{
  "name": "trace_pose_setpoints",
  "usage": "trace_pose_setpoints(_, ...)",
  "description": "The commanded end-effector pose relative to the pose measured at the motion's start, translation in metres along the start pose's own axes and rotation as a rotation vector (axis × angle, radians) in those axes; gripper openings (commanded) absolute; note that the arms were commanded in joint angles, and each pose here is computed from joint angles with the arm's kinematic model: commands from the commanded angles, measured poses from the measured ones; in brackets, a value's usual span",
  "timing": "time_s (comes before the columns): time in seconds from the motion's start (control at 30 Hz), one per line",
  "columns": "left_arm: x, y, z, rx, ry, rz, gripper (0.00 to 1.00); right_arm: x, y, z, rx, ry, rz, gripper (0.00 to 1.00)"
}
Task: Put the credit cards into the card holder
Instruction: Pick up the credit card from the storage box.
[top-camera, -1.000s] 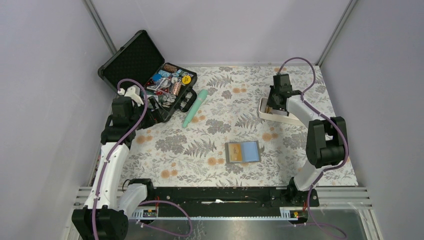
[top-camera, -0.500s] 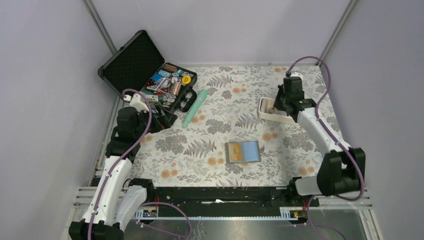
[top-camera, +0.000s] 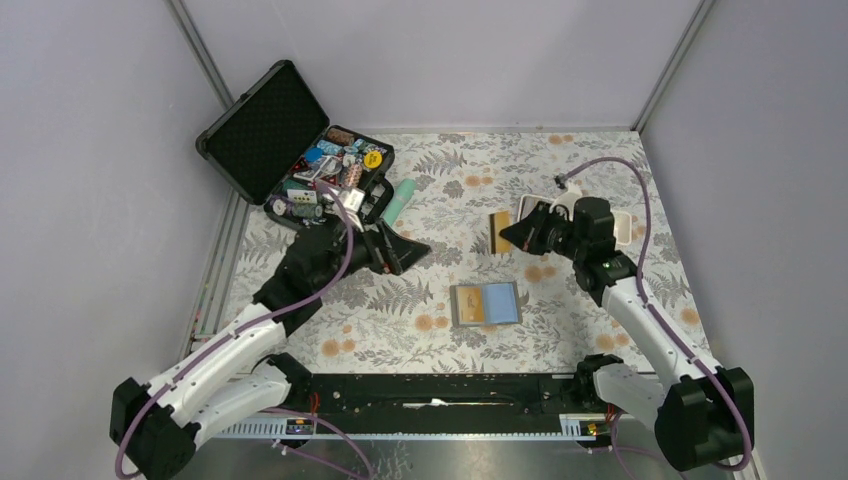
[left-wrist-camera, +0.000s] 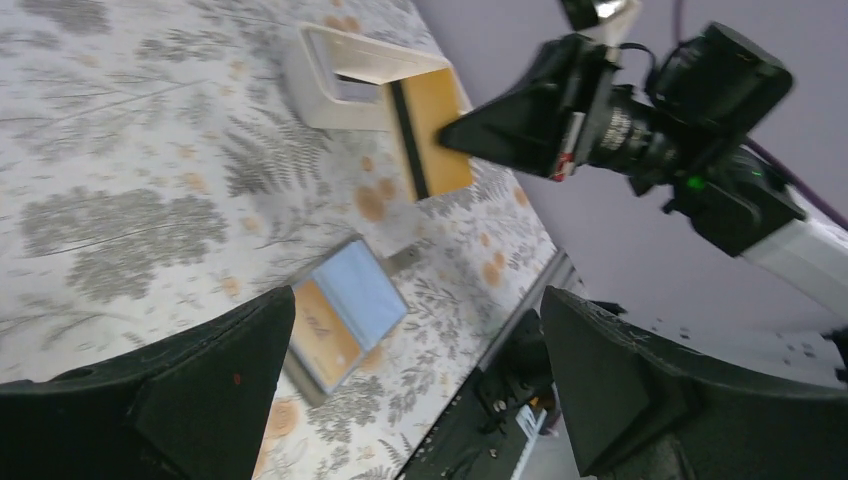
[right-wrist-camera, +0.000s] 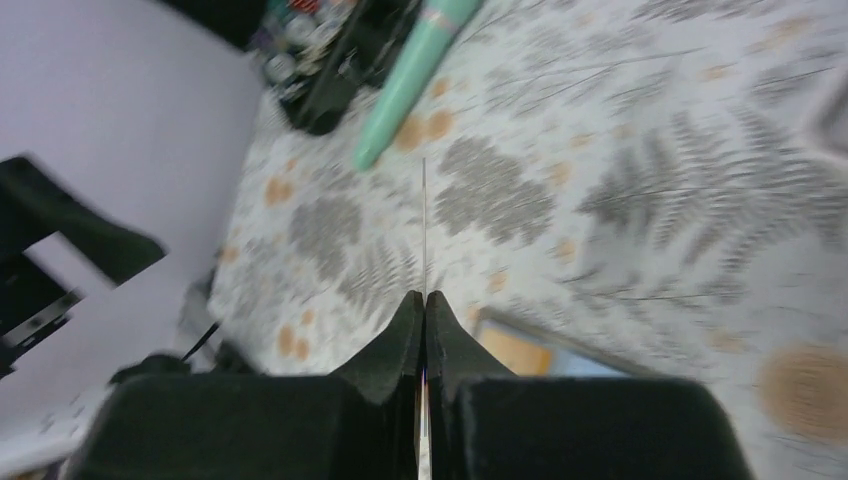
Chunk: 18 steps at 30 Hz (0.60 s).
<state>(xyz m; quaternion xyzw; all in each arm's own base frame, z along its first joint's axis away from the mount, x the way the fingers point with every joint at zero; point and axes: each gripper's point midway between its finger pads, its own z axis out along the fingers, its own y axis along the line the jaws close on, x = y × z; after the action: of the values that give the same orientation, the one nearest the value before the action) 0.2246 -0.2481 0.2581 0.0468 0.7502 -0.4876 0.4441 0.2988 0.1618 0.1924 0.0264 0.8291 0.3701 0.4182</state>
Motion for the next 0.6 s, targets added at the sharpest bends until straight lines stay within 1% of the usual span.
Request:
trace_pose_setpoints(0.0,-0.012,-0.050,0.011,0.184,-0.076,0.039,0.99,0.004,0.087,-0.014,-0.367,-0.014,-0.040,0.00)
trace_pose_setpoints(0.17,-0.011,-0.076,0.012,0.324,-0.102,-0.031,0.99,0.009,0.129,-0.033,-0.559,-0.024,-0.053,0.00)
trace_pose_setpoints(0.3,-0.010,-0.090,0.014,0.388,-0.114,-0.059,0.99,0.011,0.154,-0.046,-0.680,-0.035,-0.058,0.00)
trace_pose_setpoints(0.4,-0.011,-0.097,0.015,0.415,-0.116,-0.071,0.99,0.013,0.166,-0.053,-0.735,-0.046,-0.069,0.00)
trace_pose_setpoints(0.43,-0.011,-0.099,0.016,0.424,-0.114,-0.075,0.96,0.014,0.167,-0.054,-0.744,-0.045,-0.071,0.00)
trace_pose_setpoints(0.47,-0.012,-0.103,0.016,0.440,-0.111,-0.076,0.91,0.016,0.170,-0.055,-0.755,-0.036,-0.075,0.00)
trace_pose_setpoints(0.53,-0.011,-0.107,0.018,0.449,-0.095,-0.081,0.77,0.016,0.172,-0.056,-0.771,-0.037,-0.072,0.00)
trace_pose_setpoints(0.57,-0.010,-0.106,0.020,0.440,-0.083,-0.083,0.71,0.015,0.174,-0.058,-0.786,-0.043,-0.068,0.00)
